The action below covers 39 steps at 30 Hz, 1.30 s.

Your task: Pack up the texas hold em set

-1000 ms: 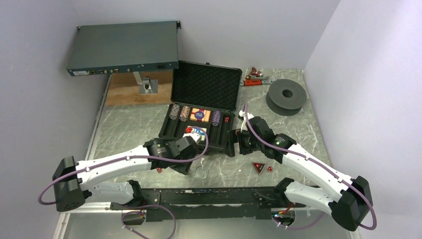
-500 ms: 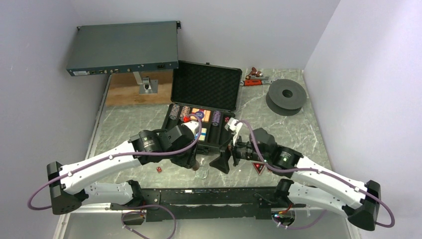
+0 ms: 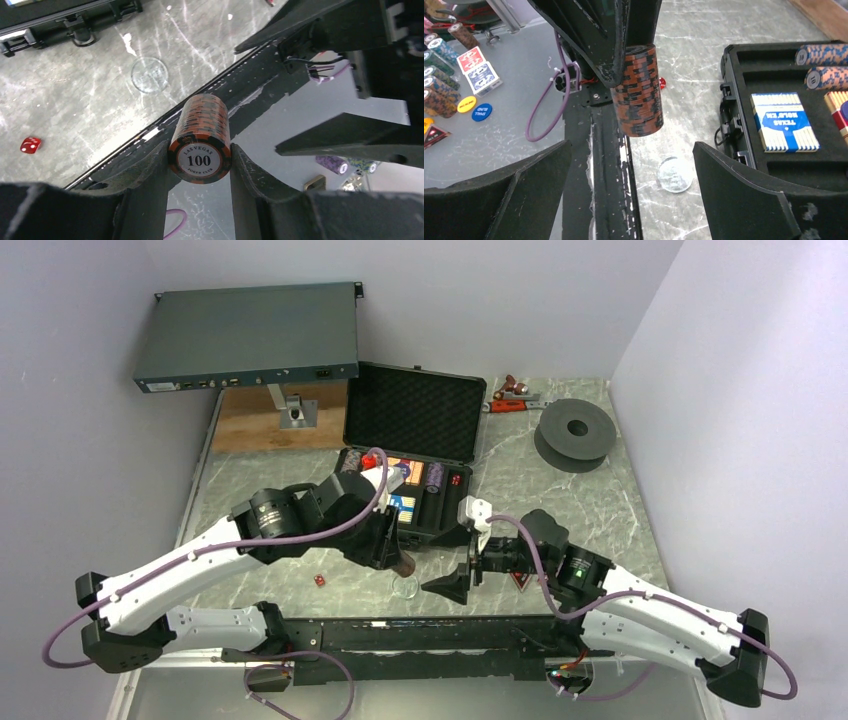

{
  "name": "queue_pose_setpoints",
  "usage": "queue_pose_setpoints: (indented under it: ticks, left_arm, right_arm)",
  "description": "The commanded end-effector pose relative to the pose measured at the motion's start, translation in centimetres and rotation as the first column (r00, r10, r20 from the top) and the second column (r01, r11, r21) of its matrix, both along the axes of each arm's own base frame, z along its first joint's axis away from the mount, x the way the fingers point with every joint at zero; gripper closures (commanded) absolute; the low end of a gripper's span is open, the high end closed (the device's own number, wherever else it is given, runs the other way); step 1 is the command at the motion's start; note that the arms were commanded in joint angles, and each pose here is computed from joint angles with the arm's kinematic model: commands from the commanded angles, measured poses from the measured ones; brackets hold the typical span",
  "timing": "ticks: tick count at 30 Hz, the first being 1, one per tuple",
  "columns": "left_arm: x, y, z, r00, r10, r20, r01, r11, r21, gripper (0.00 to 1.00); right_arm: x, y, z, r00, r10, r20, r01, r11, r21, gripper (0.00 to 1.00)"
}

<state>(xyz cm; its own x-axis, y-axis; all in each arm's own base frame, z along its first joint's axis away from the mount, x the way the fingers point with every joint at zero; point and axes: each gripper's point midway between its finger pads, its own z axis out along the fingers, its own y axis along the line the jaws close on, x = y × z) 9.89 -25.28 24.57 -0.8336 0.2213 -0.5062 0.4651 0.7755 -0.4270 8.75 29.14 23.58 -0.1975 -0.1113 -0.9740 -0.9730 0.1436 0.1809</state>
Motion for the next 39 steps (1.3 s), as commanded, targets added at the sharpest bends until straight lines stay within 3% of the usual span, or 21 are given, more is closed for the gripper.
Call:
queue_pose_setpoints:
  ticks: [1,17,22,26,30,39]
  left_arm:
    - [-0.3,-2.1,3.8,0.999,-0.039,0.013,0.041,0.988,-0.149,1.00]
    - [1.2,-2.5,5.3,0.994,-0.056,0.091,0.073,0.980,-0.187,1.00]
    - [1.6,-2.2,5.0,0.991,-0.067,0.117,0.092,0.969,-0.229,1.00]
    - [1.5,-1.8,4.0,0.991,-0.073,0.115,0.097,0.971,-0.219,1.00]
    - [1.4,-1.5,2.9,0.991,-0.080,0.104,0.101,0.972,-0.213,1.00]
    - [1.6,-2.3,2.9,0.990,-0.095,0.108,0.118,0.964,-0.240,1.00]
  right_arm:
    - [0.1,0.8,2.1,0.990,0.029,0.141,-0.042,0.995,0.093,0.07]
    - [1.3,3.3,1.5,0.977,0.041,0.210,-0.059,0.995,0.081,0.20]
    - [1.8,4.1,1.9,0.976,0.037,0.215,-0.055,0.995,0.079,0.42]
    - [1.8,4.5,2.2,0.980,0.031,0.194,-0.051,0.994,0.099,0.50]
    - [1.5,4.8,2.8,0.985,0.033,0.168,-0.056,0.989,0.134,0.36]
    - [1.5,5.7,1.5,0.987,0.054,0.152,-0.070,0.992,0.101,0.36]
